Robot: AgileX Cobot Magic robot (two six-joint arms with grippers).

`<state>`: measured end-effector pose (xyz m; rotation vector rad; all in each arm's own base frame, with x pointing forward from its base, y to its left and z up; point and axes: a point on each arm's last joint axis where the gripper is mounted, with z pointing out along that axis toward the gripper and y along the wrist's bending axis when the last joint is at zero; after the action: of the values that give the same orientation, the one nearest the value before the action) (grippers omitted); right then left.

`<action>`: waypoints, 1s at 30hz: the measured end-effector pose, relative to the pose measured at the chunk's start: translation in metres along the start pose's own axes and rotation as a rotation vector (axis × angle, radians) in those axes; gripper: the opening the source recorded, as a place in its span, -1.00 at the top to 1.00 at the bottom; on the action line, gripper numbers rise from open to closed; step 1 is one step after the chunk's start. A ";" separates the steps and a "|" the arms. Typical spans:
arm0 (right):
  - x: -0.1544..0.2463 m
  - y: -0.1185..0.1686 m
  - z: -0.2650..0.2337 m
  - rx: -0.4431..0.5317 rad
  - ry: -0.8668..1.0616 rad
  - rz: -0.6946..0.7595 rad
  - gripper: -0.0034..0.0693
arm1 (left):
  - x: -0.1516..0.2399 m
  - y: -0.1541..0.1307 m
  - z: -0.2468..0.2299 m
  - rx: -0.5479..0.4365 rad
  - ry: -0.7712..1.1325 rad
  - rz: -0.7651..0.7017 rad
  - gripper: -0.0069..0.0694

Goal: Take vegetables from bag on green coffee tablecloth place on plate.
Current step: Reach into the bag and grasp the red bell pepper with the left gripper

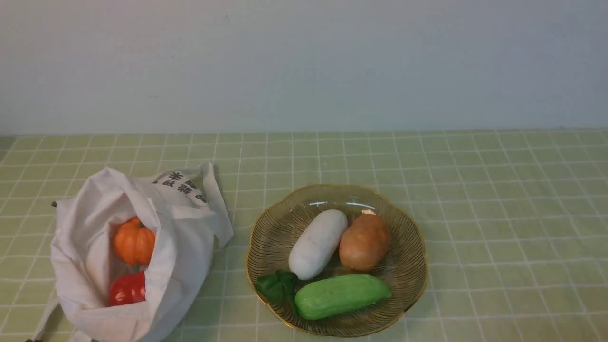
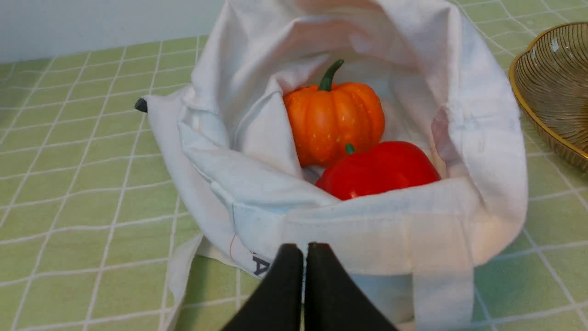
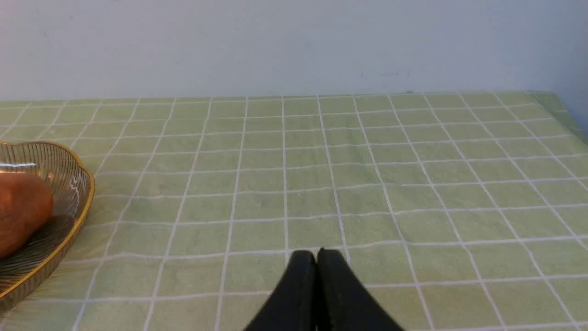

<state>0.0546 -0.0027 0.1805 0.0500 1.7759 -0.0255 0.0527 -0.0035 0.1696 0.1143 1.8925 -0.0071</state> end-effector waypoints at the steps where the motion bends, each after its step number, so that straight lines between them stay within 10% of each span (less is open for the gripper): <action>1: 0.000 0.000 0.000 0.000 0.000 0.000 0.95 | 0.000 0.000 0.000 0.000 0.000 0.000 0.83; 30: 0.000 0.000 0.000 0.000 0.000 0.000 0.95 | 0.000 0.004 0.000 -0.043 -0.001 0.115 0.83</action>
<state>0.0546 -0.0027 0.1805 0.0500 1.7759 -0.0255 0.0531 0.0004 0.1701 0.1934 1.8818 0.1118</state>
